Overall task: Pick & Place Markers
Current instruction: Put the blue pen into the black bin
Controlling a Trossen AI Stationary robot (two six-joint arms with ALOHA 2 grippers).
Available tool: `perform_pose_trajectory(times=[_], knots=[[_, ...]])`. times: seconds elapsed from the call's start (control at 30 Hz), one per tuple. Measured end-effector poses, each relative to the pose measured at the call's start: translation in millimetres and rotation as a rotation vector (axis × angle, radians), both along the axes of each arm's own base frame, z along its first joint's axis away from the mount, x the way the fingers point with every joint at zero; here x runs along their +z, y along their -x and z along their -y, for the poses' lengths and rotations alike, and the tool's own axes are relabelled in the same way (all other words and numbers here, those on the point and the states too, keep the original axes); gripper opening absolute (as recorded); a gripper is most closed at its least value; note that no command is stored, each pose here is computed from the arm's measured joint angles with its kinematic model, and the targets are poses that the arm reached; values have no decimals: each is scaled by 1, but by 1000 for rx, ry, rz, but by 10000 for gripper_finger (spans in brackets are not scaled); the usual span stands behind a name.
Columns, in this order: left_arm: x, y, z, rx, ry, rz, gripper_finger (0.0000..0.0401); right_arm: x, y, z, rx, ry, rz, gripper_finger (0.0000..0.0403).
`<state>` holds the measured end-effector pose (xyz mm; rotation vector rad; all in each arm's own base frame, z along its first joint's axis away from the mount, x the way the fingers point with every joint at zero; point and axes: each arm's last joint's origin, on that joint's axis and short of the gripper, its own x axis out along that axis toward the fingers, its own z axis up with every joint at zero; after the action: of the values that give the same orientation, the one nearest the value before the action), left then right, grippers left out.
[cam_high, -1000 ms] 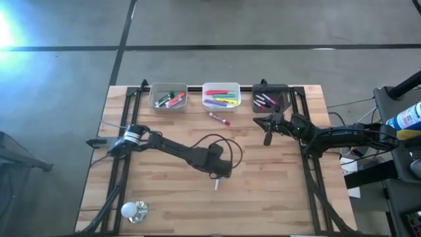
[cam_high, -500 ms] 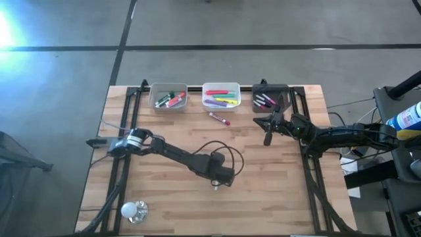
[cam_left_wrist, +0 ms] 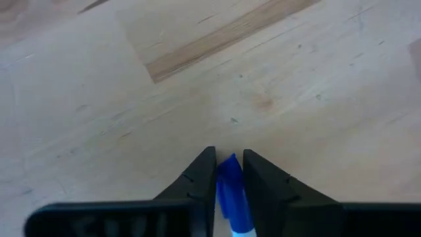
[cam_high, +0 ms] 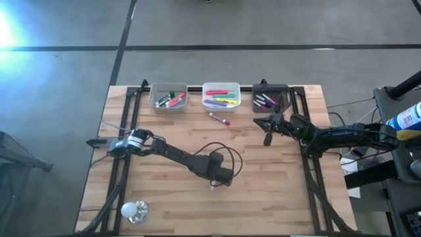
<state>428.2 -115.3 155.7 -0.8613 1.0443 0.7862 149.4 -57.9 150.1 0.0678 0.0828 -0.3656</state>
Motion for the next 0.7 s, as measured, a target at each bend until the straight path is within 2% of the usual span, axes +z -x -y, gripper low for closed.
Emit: perform_pose_trajectory(times=[0.13, 0.33, 0.5, 0.7], knots=[[0, 2, 0, -11, -16, -23, 40, 0, 0, 0, 0, 0, -4, 9], [13, 12, -5, -52, -73, -71, 33, 0, 0, 0, 0, -4, -4, 9], [51, 28, -13, -46, -197, -44, 31, -3, 0, 0, -2, -14, -32, 9], [91, 42, -20, -80, -364, 92, 15, -4, 0, 0, -3, -17, -38, 8]])
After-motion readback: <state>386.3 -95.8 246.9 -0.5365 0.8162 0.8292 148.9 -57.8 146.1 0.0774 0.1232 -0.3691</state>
